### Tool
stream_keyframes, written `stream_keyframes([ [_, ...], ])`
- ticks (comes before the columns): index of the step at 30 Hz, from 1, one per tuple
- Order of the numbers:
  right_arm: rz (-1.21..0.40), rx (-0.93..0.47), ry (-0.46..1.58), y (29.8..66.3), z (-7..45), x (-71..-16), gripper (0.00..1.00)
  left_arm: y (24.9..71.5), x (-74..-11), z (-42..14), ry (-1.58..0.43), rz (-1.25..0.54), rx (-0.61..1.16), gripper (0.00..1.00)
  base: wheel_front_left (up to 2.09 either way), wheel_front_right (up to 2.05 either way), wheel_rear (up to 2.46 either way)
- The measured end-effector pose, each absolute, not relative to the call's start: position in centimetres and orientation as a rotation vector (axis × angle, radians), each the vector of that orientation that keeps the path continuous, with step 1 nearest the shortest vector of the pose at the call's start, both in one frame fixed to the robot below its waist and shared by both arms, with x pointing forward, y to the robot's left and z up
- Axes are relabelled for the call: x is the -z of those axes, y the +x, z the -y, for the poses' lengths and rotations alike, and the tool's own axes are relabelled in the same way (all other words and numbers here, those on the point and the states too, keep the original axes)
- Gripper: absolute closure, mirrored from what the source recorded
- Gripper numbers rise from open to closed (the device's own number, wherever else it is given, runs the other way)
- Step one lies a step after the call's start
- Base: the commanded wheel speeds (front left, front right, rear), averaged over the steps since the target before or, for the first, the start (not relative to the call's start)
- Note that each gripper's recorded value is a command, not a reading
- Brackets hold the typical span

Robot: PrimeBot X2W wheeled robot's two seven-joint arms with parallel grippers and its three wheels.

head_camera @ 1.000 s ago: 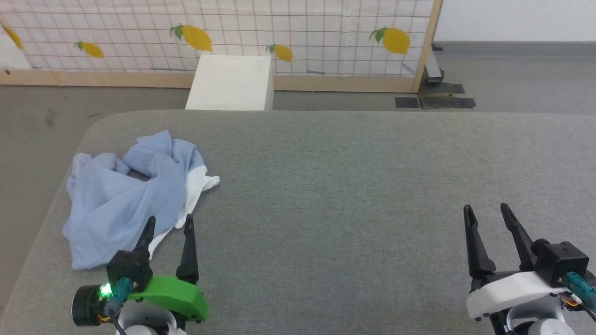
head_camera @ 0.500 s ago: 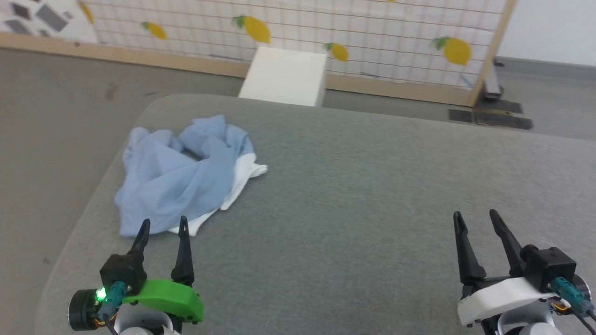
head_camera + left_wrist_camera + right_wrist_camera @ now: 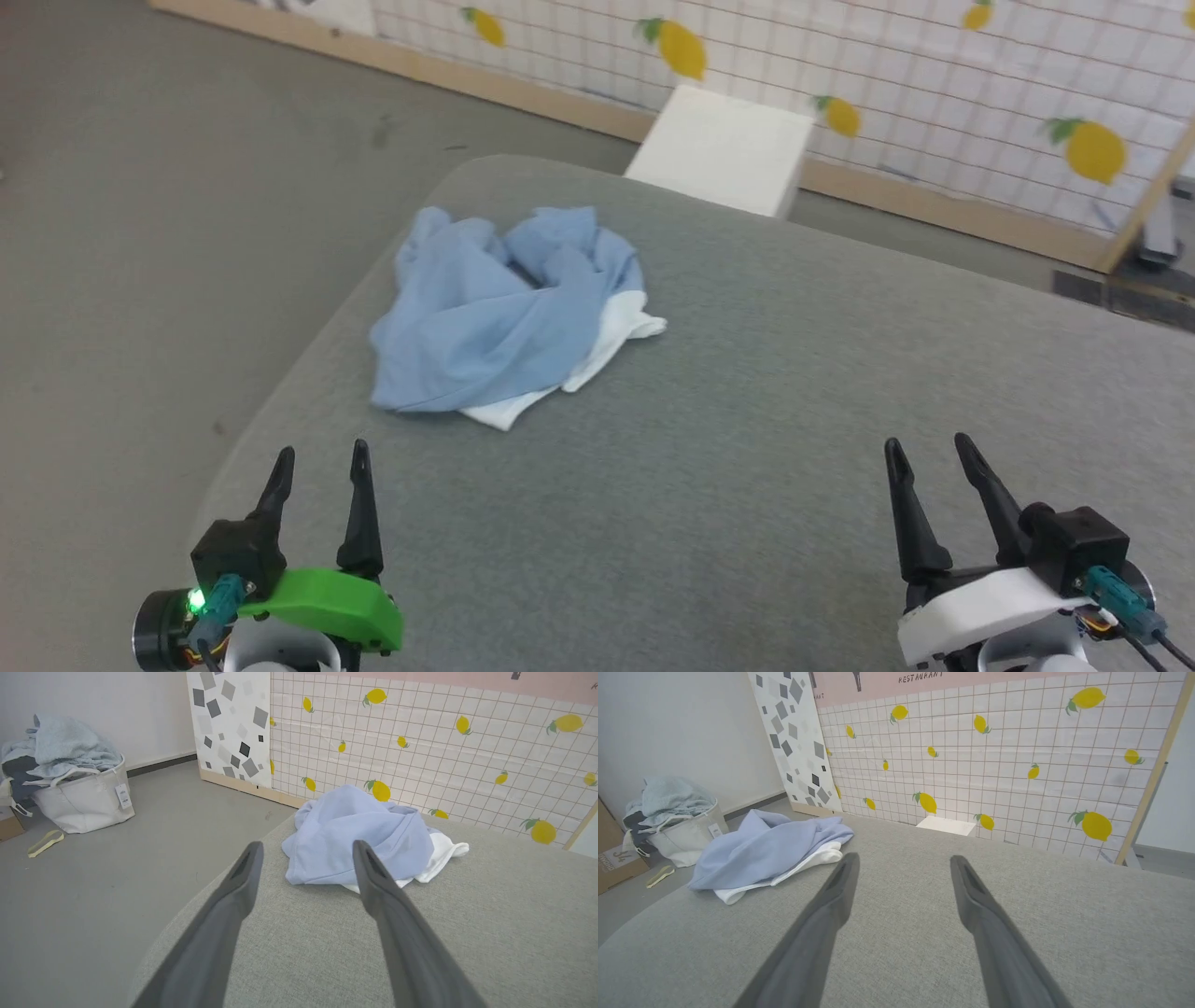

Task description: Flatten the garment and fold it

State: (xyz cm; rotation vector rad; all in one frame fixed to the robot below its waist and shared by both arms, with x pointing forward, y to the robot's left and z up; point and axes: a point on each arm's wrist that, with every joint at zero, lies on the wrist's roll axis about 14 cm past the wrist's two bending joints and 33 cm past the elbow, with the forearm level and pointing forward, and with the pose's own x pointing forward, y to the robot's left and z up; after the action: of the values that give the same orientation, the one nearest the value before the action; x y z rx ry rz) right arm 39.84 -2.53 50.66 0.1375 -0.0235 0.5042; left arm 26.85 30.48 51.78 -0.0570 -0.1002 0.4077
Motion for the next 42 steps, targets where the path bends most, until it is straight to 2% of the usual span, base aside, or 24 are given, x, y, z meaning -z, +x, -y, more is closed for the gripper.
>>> stream_keyframes([
  [11,-0.012,-0.601,0.162,39.8,-1.1,-49.5,0.0,23.7,-51.0,-32.7,-0.08,0.094,-0.512,0.0,0.0,0.0,0.0],
  [22,-0.028,-0.618,0.179,39.8,-1.8,-48.6,0.0,24.3,-50.9,-33.0,-0.1,0.102,-0.505,0.0,0.0,0.0,0.0],
  [30,-0.021,-0.57,0.18,40.4,-0.2,-48.5,0.0,31.4,-55.7,-32.7,-0.067,0.208,-0.362,0.0,0.0,0.0,0.0],
  [33,-0.017,-0.541,0.172,40.8,0.8,-48.4,0.0,34.6,-56.7,-32.9,-0.059,0.187,-0.312,0.0,0.0,0.0,0.0],
  [37,-0.012,-0.496,0.156,41.5,2.4,-48.4,0.0,39.1,-56.7,-33.2,-0.086,0.072,-0.263,0.0,0.0,0.0,0.0],
  [42,-0.029,-0.434,0.135,42.3,4.6,-47.6,0.0,44.1,-53.8,-32.8,-0.152,-0.216,-0.211,0.0,0.0,0.0,0.0],
])
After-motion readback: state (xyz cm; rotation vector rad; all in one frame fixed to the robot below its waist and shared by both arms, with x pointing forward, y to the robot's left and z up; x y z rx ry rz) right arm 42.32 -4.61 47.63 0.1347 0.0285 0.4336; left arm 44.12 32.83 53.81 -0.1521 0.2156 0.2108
